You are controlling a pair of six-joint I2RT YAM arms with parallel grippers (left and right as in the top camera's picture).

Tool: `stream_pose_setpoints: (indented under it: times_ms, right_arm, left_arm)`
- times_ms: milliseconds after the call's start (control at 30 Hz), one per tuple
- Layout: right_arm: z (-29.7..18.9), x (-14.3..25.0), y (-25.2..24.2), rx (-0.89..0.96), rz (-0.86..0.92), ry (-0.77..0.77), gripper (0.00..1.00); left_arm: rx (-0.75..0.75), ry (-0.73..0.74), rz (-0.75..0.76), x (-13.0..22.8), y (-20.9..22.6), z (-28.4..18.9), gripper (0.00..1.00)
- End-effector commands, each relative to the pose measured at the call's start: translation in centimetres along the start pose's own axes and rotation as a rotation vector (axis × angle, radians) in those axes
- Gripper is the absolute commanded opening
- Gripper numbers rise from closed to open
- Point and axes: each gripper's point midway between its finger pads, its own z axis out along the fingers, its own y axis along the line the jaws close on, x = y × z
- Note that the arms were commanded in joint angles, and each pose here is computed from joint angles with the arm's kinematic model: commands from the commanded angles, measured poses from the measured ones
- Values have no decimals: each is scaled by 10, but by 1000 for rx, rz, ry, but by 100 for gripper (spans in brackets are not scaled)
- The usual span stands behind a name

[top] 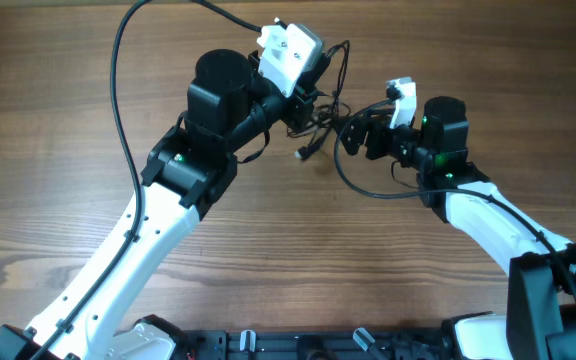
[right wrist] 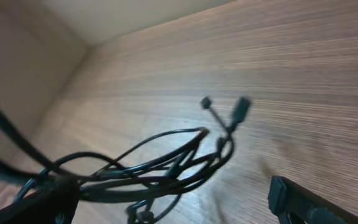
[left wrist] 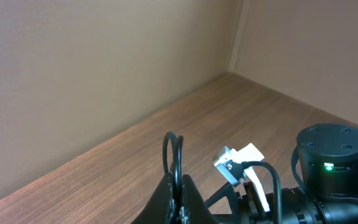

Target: Untangle cables

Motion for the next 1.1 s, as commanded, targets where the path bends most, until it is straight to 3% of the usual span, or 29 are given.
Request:
stream_pose_setpoints:
  times_ms: [0,233,600,833,1033,1067]
  right_arm:
    - [1,-11,-6,44,29,-37,99]
    - [0,-8,-20,117,220,-47,98]
    - [10,26,-3,120,444,62,80]
    - [12,27,2,111,449,66,47]
    - [11,26,-2,133,482,51,43]
    - [11,26,-3,137,495,50,47]
  left_arm:
    - [-8,-44,-1,-20,0,-6,4]
    - [-7,-44,-1,-19,-1,-6,4]
    - [-1,-45,-8,-20,-2,-6,4]
    - [0,-45,-8,-20,-2,-6,4]
    - [0,-45,-8,-20,-2,-6,4]
    - [0,-45,-8,-19,-2,-6,4]
